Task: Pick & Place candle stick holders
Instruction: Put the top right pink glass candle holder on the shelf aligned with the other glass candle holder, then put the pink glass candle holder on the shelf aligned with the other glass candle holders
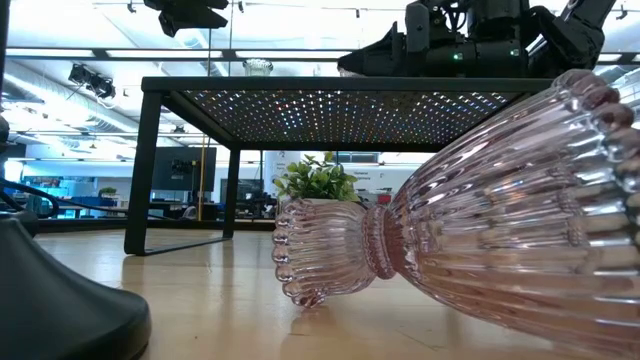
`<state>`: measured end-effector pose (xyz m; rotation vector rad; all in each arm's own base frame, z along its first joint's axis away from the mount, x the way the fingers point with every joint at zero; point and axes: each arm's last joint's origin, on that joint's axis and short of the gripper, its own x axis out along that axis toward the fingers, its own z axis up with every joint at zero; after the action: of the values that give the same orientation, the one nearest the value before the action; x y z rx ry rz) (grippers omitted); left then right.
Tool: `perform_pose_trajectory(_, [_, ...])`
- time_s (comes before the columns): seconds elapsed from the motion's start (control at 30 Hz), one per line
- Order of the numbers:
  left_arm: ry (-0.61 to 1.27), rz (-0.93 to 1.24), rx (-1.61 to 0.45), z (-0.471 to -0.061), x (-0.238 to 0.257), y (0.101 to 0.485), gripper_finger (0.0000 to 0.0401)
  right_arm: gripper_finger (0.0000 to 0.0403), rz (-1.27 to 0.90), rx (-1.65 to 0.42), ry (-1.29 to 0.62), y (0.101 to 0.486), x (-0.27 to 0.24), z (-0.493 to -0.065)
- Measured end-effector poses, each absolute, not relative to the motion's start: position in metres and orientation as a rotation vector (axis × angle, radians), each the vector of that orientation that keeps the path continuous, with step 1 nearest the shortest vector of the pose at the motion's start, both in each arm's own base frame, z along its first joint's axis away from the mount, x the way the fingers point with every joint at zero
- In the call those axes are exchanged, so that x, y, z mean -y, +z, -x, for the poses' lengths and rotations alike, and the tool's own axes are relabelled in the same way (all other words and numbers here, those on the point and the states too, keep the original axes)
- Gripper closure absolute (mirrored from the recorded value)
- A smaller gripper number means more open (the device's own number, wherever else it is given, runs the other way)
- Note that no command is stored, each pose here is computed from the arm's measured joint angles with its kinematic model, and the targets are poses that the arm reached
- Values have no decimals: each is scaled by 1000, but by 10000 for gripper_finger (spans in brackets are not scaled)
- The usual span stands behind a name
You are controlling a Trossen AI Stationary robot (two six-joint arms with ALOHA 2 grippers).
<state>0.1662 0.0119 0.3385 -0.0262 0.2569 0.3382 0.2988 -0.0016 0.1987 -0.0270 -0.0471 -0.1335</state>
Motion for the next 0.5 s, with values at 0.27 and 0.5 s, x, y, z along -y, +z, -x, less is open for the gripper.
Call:
perform_pose_trajectory(0.27, [338, 26, -257, -166, -12, 339, 176, 106, 58, 88, -134, 208, 1, -296])
perform_pose_trajectory(0.5, [338, 31, -257, -166, -12, 339, 176, 105, 102, 141, -125, 225, -3, -289])
